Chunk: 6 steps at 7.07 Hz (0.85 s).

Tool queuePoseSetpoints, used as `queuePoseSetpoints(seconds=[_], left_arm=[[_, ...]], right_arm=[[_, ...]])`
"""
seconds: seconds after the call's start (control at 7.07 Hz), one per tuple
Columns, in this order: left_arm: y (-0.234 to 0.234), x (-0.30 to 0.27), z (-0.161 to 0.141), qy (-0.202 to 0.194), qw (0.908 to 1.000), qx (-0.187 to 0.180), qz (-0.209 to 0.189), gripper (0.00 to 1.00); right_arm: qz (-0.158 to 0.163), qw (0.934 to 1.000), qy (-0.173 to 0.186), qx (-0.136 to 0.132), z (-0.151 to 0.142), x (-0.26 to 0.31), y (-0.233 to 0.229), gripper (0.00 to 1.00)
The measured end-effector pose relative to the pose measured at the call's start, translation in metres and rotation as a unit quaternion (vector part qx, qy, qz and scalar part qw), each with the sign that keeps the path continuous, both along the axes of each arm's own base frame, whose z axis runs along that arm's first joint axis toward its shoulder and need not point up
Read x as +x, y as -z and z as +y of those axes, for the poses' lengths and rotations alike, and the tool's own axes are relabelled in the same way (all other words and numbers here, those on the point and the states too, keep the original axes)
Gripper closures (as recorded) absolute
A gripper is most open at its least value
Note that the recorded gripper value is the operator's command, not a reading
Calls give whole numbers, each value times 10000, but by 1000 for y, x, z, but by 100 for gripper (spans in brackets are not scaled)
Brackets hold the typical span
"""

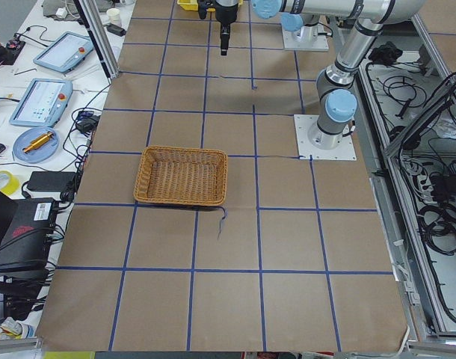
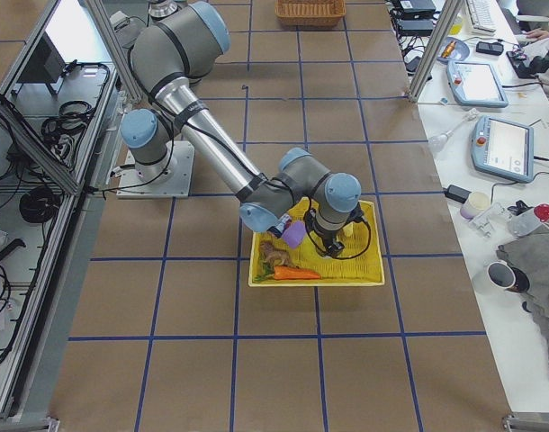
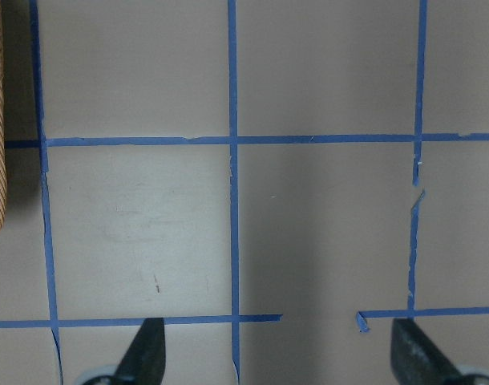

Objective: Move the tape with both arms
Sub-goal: 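Reach the right gripper down into the yellow crate over the tape roll, then grasp the clear tape roll with the right gripper and lift it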

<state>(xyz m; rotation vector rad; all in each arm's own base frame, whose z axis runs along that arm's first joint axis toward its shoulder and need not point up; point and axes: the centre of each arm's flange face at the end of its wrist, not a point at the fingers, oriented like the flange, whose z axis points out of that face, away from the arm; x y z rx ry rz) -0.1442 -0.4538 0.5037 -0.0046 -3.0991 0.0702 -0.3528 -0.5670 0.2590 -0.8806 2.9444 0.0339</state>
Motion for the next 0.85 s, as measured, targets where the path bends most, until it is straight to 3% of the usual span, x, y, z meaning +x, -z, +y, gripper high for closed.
queuePoseSetpoints(seconds=[0.14,0.28,0.71,0.85], left_arm=[[0,0,0,-1,10000,-2,0,0],[0,0,0,-5,10000,-4,0,0],[0,0,0,-3,10000,-2,-2,0],[0,0,0,-1,10000,1,-5,0]], right_arm=[[-20,10000,13,27,0,0,3,31],[-37,9999,83,46,1,1,3,36],[-303,9961,825,54,0,7,5,36],[-357,9952,906,104,2,9,6,62]])
